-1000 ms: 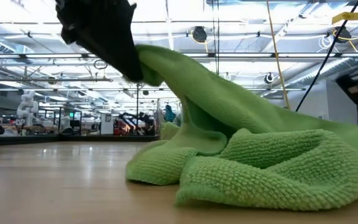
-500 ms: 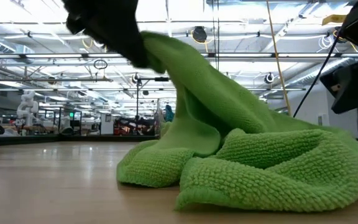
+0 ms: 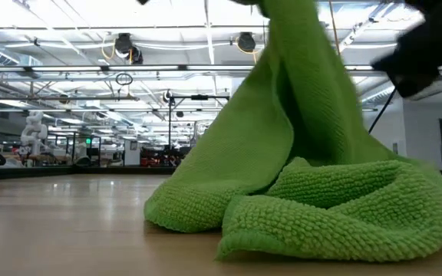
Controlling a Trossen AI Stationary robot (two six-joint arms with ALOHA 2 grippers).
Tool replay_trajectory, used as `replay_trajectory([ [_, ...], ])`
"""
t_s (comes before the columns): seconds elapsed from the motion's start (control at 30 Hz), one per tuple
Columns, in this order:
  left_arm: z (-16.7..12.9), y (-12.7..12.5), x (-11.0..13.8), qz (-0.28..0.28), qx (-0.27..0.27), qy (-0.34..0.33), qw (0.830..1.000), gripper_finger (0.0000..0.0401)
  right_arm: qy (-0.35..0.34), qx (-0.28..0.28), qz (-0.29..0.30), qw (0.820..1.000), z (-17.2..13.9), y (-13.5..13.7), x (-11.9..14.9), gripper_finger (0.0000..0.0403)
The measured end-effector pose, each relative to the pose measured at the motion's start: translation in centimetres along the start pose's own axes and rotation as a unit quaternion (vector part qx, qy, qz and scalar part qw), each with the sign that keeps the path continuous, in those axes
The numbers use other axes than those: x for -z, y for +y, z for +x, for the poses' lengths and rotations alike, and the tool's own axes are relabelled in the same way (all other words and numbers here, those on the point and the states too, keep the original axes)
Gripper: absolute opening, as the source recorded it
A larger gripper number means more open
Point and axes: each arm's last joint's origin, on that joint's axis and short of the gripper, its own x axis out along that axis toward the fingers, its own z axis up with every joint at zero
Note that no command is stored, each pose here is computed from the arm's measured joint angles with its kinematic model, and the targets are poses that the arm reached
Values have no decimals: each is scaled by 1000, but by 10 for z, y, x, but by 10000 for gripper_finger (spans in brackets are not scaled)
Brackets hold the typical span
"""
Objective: Fold microfiber towels
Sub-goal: Fold the green towel
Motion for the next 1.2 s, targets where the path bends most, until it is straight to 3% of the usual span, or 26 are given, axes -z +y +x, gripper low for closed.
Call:
replay_trajectory([
  [0.33, 26, 2, -13, -7, 39, -24, 999, 5, -28, -38, -72, 996, 18, 47, -17, 171],
  [0.53, 39, 0, -9, -20, 49, -19, 998, 18, -25, -16, -132, 991, 43, 70, -20, 171],
  [0.9, 42, -1, -6, -37, 46, -17, 998, 10, 5, 30, -156, 987, 70, 65, -10, 171],
  [1.2, 44, 1, -8, -45, 42, -19, 998, 22, 29, -9, -127, 991, 73, 63, -10, 152],
])
